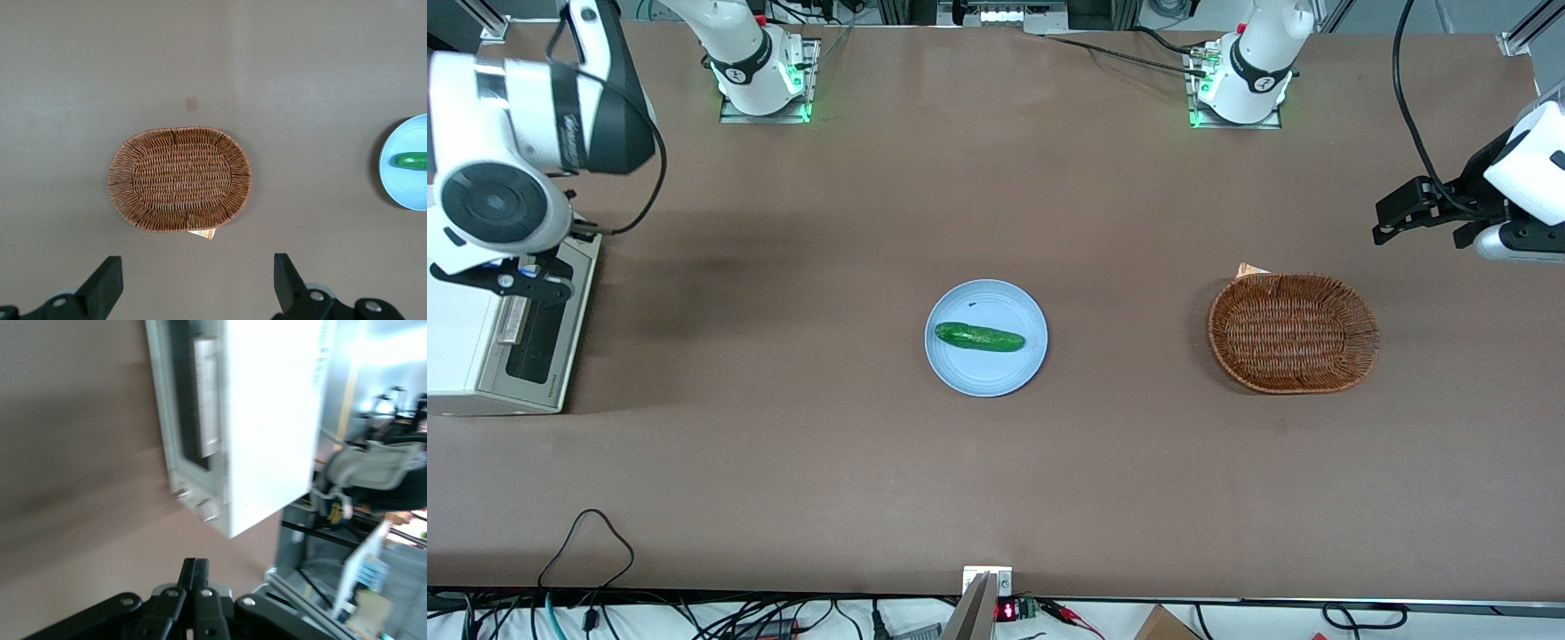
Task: Open oven door with right arm only
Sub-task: 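Move the right gripper down to the toaster oven's silver door handle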
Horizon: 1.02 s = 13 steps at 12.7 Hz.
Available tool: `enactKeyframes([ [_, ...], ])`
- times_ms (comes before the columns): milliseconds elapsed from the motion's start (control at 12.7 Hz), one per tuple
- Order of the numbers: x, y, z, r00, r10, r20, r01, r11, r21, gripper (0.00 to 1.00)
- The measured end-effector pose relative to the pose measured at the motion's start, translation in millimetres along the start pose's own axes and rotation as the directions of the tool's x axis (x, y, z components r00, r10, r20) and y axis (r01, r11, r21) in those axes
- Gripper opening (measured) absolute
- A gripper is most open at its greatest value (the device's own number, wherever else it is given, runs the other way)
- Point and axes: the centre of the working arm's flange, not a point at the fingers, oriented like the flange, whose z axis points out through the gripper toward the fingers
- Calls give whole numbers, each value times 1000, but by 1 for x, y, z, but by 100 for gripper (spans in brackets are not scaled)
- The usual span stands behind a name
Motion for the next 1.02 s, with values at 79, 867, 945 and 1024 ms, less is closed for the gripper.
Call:
enactKeyframes([
  [79,8,1,9,1000,27,-3,-27,998,-55,3],
  [867,82,-93,119,966,215,-142,-253,890,-379,3],
  [945,85,-97,127,964,217,-155,-262,879,-399,3],
  [1024,88,-100,134,961,219,-166,-270,869,-415,3],
])
